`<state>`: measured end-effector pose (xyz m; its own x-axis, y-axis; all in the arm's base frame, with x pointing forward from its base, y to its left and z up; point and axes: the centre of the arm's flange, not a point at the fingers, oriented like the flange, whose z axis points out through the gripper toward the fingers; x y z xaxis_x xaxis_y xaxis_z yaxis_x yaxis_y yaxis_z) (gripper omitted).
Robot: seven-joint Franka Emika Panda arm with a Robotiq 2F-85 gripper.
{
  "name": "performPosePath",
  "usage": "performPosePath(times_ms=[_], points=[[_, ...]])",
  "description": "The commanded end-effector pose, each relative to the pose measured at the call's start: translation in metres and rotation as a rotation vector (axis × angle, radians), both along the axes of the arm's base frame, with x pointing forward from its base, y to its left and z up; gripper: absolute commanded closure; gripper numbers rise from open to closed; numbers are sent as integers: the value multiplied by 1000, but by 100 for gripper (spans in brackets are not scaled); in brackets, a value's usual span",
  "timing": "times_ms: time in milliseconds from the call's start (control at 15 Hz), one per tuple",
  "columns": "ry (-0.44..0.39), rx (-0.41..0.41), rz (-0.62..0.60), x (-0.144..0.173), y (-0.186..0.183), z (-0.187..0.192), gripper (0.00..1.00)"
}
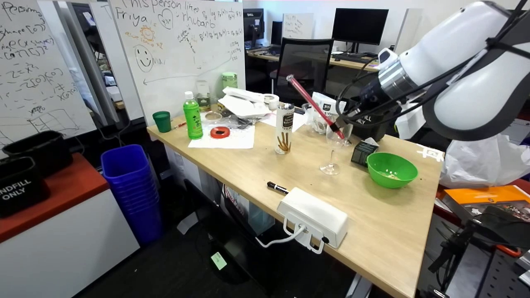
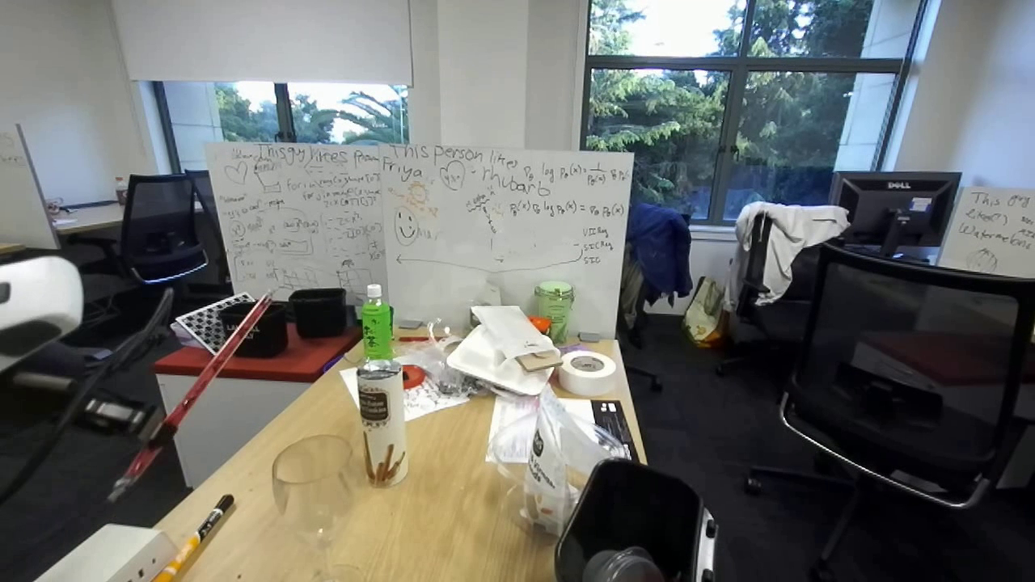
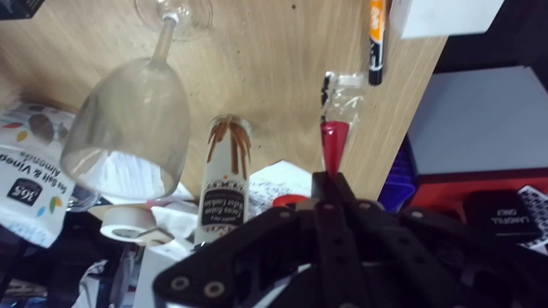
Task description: Put the pencil in the bin
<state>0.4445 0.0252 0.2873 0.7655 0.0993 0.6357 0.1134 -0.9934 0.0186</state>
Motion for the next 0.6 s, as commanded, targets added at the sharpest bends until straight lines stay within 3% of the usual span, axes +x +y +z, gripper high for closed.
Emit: performPosePath(times_ms=[0, 200, 533], points=[[-98, 34, -82, -15, -31, 51, 100], [-210, 26, -231, -12, -55, 85, 100], [-312, -40, -572, -21, -148, 119, 100]])
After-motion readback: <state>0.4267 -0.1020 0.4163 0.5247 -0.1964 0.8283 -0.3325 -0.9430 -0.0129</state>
